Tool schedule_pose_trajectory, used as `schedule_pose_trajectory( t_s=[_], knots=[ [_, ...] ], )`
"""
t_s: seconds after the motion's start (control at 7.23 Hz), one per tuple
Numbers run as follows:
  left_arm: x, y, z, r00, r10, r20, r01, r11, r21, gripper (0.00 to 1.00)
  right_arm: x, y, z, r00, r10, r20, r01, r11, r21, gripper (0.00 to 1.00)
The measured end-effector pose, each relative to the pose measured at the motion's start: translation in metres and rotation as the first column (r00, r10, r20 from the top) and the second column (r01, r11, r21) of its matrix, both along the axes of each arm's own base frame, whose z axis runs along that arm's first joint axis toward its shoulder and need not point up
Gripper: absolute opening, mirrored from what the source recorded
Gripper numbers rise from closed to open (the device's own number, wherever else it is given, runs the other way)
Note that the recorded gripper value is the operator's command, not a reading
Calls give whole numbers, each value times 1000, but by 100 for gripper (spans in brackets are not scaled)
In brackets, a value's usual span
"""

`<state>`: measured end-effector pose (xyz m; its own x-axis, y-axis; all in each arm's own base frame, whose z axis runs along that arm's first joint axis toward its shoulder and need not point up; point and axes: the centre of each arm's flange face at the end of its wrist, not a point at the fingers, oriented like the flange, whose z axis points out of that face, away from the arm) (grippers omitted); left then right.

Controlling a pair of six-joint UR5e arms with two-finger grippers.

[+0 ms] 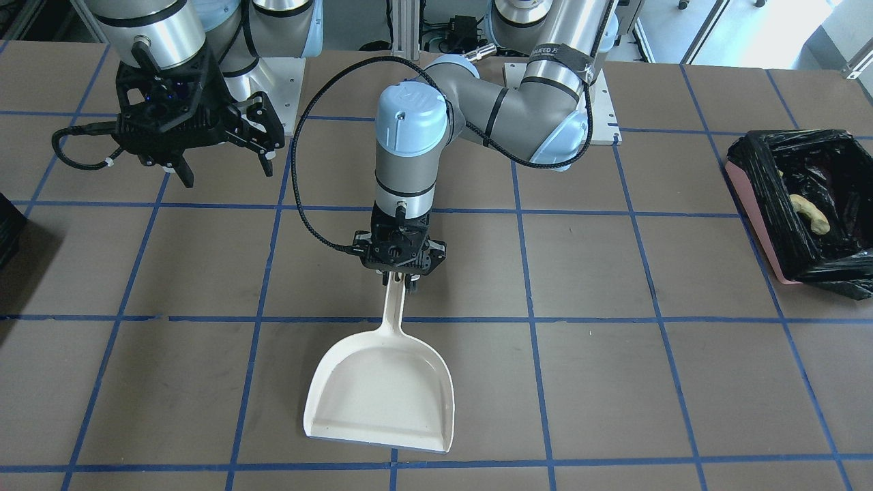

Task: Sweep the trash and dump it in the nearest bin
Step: 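Lower the dustpan onto the table beyond the brush and open the left gripper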

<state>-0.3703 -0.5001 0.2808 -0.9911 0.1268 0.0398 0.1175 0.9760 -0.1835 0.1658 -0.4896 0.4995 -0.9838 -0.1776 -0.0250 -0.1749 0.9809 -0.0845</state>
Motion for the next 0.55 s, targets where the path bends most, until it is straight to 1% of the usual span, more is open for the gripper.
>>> schedule_pose_trajectory(
  t_s=[0.14,0.42,0.55],
  knots=[
    [-1,2,2,1000,2,-1,-2,1000,10,100,0,0,0,1000,-2,2,2,1000,0,100],
    [4,8,10,1000,11,6,-11,998,54,100,0,0,0,1000,-3,5,3,1000,0,100],
    [13,4,16,1000,27,14,-28,997,75,100,1,-1,0,1000,-3,5,3,1000,0,100]
  ],
)
